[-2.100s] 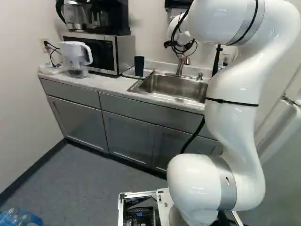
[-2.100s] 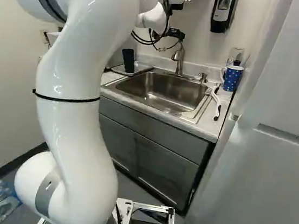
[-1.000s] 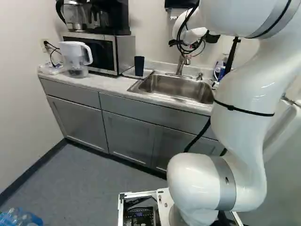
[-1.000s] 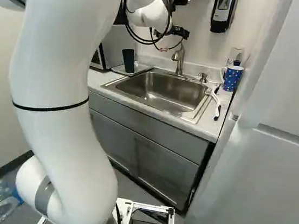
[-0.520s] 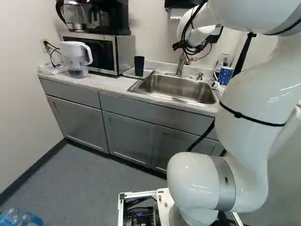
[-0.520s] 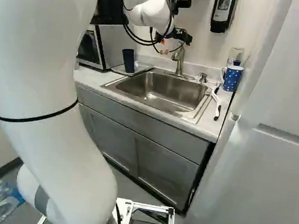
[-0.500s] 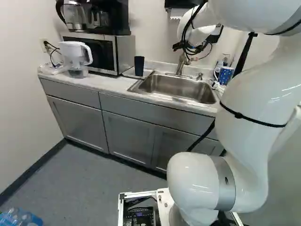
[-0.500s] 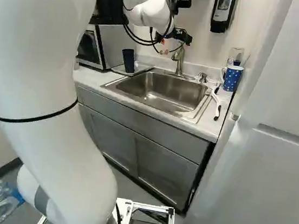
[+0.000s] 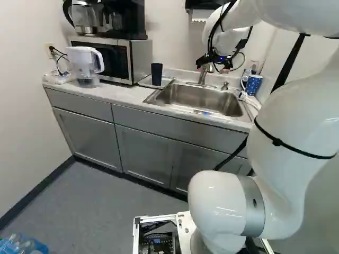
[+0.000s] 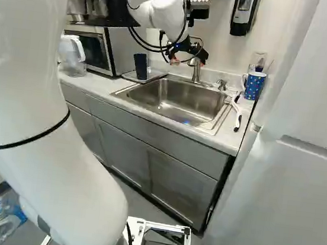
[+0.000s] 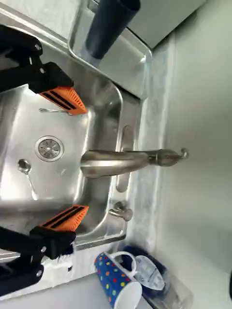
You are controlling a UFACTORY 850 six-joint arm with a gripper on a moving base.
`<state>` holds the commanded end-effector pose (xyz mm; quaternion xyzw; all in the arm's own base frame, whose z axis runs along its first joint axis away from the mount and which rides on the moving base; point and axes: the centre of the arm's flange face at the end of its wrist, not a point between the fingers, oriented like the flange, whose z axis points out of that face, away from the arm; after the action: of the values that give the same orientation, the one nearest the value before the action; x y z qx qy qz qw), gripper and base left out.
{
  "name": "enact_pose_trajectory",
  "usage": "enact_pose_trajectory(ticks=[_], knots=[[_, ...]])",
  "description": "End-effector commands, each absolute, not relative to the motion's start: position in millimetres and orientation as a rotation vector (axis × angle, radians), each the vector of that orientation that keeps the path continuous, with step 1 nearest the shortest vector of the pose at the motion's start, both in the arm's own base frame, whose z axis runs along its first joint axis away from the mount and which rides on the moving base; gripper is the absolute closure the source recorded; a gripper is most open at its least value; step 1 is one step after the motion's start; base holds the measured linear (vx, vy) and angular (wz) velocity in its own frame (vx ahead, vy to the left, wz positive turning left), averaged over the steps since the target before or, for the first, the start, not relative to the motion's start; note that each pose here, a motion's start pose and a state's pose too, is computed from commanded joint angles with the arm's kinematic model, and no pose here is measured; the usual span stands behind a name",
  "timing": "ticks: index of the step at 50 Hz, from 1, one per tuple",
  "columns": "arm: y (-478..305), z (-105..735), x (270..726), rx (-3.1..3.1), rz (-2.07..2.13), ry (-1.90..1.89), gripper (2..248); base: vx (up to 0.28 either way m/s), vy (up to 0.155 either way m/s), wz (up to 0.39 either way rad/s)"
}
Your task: Rinse the cup and place it in the tray
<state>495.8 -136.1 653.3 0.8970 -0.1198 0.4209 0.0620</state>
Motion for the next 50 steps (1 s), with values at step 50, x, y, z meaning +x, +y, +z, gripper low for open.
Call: enact_pose_trajectory(ticks=[50], knots=[[-130.5,634.9,458.7,2.895,0.851,-0.406,3,0.0,0.0,0.0]])
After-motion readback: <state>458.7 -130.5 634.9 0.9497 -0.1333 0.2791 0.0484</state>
